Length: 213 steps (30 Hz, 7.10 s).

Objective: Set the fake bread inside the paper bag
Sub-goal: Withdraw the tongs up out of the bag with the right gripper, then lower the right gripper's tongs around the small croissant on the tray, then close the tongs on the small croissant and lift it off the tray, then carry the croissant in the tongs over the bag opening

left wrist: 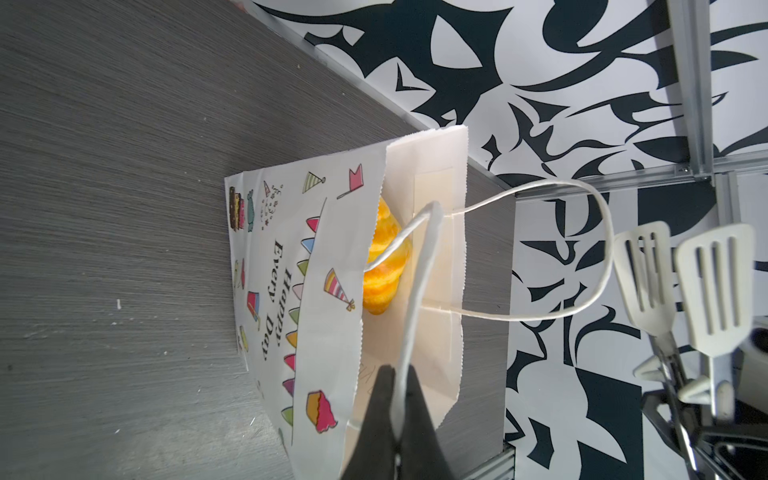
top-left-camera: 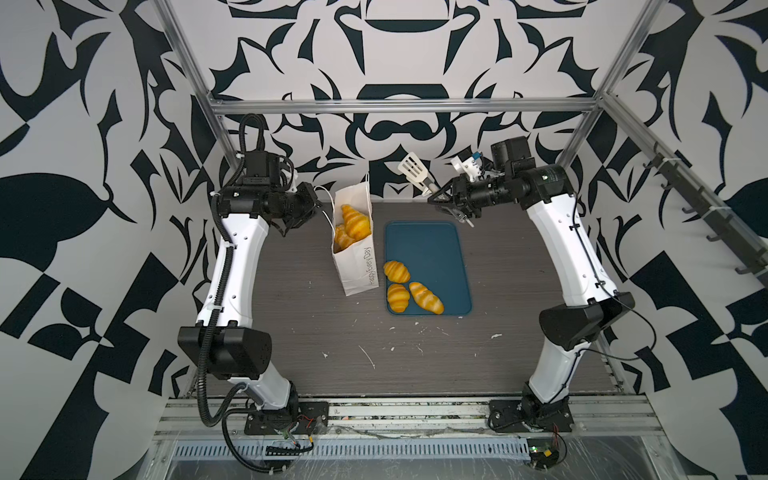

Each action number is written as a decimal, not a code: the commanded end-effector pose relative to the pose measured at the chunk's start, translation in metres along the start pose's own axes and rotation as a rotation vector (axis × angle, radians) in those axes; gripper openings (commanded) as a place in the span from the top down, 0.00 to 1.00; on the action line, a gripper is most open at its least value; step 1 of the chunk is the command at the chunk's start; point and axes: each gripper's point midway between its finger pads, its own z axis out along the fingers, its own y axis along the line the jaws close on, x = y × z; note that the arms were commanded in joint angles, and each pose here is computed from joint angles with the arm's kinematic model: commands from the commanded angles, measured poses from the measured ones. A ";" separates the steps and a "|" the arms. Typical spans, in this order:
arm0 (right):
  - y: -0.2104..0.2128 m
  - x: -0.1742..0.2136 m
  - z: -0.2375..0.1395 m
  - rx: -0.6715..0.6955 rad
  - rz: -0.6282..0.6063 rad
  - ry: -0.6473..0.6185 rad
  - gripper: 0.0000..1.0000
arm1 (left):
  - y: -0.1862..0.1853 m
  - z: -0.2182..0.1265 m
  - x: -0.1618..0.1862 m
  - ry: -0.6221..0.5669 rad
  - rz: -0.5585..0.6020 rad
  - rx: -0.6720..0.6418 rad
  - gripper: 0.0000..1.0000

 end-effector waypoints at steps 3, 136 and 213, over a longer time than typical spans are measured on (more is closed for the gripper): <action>-0.001 0.018 -0.010 0.034 -0.053 -0.001 0.60 | 0.001 -0.020 0.000 -0.039 0.010 -0.029 1.00; -0.166 0.115 0.127 0.773 -0.373 0.478 0.62 | -0.001 -0.009 0.002 -0.005 -0.011 0.008 1.00; 0.098 0.009 -0.002 0.090 -0.562 -0.266 0.62 | -0.003 -0.005 -0.003 -0.008 -0.018 0.020 1.00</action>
